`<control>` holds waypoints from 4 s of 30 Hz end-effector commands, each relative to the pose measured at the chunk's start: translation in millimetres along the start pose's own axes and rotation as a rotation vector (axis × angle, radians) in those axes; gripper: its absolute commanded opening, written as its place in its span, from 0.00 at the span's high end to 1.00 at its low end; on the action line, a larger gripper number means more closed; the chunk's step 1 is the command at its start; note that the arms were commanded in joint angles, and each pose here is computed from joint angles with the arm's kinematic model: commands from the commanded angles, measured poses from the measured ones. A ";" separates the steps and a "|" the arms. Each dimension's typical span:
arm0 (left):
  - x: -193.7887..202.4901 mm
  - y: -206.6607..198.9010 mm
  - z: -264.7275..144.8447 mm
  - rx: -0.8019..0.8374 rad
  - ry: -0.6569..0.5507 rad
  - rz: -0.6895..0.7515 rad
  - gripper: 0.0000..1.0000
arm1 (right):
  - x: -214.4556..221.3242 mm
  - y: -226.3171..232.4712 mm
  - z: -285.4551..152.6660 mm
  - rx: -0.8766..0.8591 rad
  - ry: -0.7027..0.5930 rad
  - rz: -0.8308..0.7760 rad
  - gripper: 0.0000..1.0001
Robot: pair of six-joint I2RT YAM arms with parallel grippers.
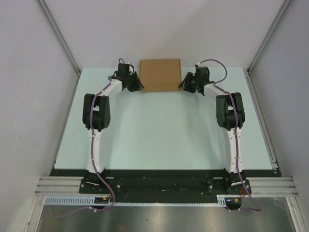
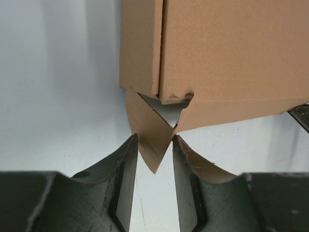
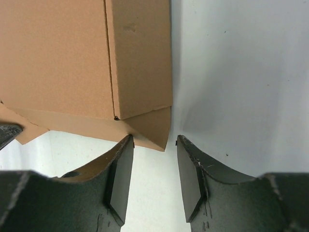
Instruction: Fold the paper box
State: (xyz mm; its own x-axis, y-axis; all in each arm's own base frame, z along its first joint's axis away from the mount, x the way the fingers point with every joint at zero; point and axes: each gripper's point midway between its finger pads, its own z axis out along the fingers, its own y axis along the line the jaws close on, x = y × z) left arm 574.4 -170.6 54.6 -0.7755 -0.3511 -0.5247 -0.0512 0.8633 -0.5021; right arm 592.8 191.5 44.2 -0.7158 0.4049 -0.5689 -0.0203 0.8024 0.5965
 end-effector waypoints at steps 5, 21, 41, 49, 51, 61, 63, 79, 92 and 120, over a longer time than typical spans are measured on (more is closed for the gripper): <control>-17.3 40.6 -20.7 -0.082 -0.060 -0.024 0.56 | -23.7 10.9 -14.4 -0.011 -0.056 0.004 0.51; -59.0 5.3 -53.2 0.025 -0.177 0.000 0.46 | -54.7 39.1 -40.3 -0.068 -0.123 -0.009 0.41; -50.0 -0.1 -87.1 0.132 -0.389 0.069 0.00 | -42.9 69.4 -47.4 -0.076 -0.171 -0.140 0.41; -41.5 -19.7 -78.8 0.274 -0.378 0.079 0.13 | -39.4 62.1 -33.4 -0.063 -0.152 -0.141 0.41; -37.6 -22.3 -72.2 0.291 -0.359 0.074 0.18 | -41.5 58.8 -29.4 -0.059 -0.151 -0.137 0.41; -38.5 -33.8 -46.3 0.285 -0.322 0.105 0.26 | -48.3 56.8 -22.9 -0.048 -0.153 -0.146 0.41; -34.3 -32.8 -39.0 0.271 -0.303 0.119 0.27 | -49.0 51.7 -21.2 -0.031 -0.153 -0.149 0.41; -28.1 -17.9 -15.8 0.158 -0.239 0.148 0.25 | -49.9 28.6 0.1 0.018 -0.134 -0.154 0.37; -30.2 -23.8 -4.9 0.195 -0.225 0.129 0.25 | -46.7 34.0 17.1 -0.051 -0.102 -0.136 0.34; -37.0 -45.8 -12.5 0.408 -0.169 -0.044 0.54 | -39.8 36.8 22.6 -0.088 -0.066 -0.123 0.36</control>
State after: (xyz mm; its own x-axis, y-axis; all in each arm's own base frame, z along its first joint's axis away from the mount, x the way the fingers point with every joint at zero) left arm 588.7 -177.4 71.2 -0.6810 -0.4518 -0.5764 0.1130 0.7128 -0.6922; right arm 633.9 208.9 74.1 -0.6503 0.3443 -0.6772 -0.1467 0.8177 0.5566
